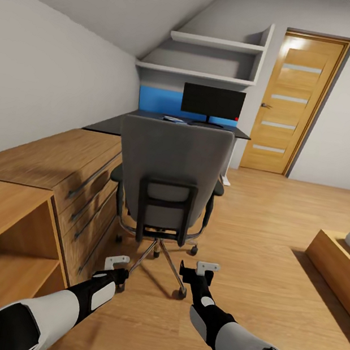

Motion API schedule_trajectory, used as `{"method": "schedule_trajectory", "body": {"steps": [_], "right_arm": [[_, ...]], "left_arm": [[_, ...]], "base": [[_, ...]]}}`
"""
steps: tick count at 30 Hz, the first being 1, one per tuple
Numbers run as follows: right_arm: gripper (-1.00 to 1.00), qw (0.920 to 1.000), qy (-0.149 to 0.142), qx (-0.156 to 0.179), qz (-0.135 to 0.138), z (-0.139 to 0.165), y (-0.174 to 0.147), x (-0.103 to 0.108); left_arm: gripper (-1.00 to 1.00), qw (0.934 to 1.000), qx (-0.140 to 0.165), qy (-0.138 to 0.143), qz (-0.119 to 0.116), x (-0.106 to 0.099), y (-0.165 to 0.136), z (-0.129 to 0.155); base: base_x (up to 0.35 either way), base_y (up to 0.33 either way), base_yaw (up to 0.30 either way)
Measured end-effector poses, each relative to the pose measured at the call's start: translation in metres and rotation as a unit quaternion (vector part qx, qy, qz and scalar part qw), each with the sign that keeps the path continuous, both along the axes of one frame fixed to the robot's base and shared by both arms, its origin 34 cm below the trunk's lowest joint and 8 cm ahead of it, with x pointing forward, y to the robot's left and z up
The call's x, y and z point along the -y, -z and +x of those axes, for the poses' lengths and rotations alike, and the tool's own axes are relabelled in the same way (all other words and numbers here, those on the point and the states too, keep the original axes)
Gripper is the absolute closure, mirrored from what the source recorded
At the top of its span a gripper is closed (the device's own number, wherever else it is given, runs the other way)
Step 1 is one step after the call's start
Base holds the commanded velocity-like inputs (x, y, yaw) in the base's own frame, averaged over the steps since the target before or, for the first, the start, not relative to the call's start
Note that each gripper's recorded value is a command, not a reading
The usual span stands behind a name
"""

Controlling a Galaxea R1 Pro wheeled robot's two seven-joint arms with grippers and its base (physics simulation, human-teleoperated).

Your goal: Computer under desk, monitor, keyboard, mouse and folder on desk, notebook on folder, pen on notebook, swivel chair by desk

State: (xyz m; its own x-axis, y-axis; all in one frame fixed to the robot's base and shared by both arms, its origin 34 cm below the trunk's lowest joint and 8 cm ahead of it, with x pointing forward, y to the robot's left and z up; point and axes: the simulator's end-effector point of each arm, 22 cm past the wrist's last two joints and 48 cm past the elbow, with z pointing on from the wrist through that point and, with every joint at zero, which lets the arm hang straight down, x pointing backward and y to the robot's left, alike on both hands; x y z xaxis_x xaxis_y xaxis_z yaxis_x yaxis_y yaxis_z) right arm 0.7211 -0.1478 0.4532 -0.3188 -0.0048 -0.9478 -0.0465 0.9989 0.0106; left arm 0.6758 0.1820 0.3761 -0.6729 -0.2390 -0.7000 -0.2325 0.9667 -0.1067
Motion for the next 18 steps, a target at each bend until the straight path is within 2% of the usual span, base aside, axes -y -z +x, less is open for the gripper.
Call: {"method": "schedule_trajectory", "body": {"steps": [7,18], "right_arm": [[-1.0,0.9999,0.001,0.013,0.001,-0.003,0.006,0.001],[-1.0,1.0,0.001,-0.001,0.001,-0.005,0.025,0.001]], "left_arm": [[-1.0,1.0,0.006,0.0,0.0,0.0,0.009,-0.003],[-1.0,1.0,-0.008,0.0,0.0,0.0,0.027,-0.007]], "base": [[0.0,0.0,0.0],[0.0,0.0,0.0]]}}
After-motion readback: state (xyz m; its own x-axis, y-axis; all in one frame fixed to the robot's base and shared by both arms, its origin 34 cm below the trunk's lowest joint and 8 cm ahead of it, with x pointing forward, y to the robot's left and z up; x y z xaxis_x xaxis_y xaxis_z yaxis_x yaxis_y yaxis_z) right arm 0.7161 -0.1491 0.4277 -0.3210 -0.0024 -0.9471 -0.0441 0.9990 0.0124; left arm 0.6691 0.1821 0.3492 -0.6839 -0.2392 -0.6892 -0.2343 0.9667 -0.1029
